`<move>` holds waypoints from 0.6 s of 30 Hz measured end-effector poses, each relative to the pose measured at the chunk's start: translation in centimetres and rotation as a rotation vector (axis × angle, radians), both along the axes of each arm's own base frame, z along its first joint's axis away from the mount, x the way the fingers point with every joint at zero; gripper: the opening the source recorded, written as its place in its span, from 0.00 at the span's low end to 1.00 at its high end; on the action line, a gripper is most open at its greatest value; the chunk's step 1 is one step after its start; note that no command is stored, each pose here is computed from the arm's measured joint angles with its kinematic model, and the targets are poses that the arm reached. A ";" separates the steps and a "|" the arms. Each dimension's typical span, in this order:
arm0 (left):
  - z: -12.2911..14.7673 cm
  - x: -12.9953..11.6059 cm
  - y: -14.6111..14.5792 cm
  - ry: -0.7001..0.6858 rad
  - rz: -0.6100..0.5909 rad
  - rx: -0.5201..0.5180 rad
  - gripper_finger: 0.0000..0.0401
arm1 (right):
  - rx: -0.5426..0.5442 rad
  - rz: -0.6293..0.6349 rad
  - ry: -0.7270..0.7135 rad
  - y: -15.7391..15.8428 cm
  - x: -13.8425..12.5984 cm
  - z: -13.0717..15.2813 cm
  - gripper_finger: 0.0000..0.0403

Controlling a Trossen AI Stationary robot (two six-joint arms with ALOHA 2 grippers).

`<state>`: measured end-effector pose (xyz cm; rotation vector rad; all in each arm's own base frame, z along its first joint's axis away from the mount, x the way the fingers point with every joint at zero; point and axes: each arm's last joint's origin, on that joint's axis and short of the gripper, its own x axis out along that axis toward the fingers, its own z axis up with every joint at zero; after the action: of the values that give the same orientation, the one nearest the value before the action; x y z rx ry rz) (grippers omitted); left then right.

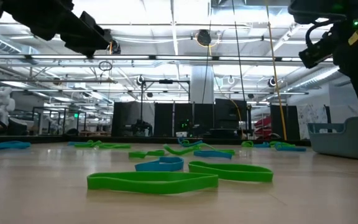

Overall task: Sort rubber bands into baskets
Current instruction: Put the blue rubber band into the dark blue bin

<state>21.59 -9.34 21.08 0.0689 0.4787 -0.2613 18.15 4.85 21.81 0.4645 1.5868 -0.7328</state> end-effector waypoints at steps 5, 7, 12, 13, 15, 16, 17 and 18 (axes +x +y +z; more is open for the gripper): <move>-2.1 1.7 -1.2 0.000 -0.036 0.018 0.42 | 0.048 -0.013 -0.081 0.3 1.0 1.1 0.35; -3.3 2.3 -1.5 0.020 -0.054 0.053 0.42 | 0.065 -0.013 -0.150 0.5 1.8 1.8 0.35; -5.4 3.8 -2.4 0.031 -0.117 0.077 0.42 | 0.124 0.035 -0.373 1.3 4.0 3.7 0.33; -5.7 4.1 -2.5 0.041 -0.119 0.085 0.42 | 0.136 0.056 -0.423 1.6 4.5 4.1 0.32; -6.3 4.7 -2.7 0.061 -0.127 0.107 0.42 | 0.151 0.102 -0.532 2.1 5.4 4.6 0.32; -6.6 5.0 -2.8 0.068 -0.129 0.120 0.42 | 0.144 0.130 -0.594 2.3 5.9 4.9 0.32; -6.8 5.3 -2.8 0.078 -0.128 0.127 0.42 | 0.120 0.155 -0.651 2.5 6.4 5.1 0.32; -7.0 5.6 -2.8 0.084 -0.126 0.132 0.42 | 0.077 0.173 -0.697 2.6 6.8 5.1 0.32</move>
<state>27.18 -12.18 14.07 0.2175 0.5762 -0.3567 24.97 7.45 26.95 0.5559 0.9820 -0.3193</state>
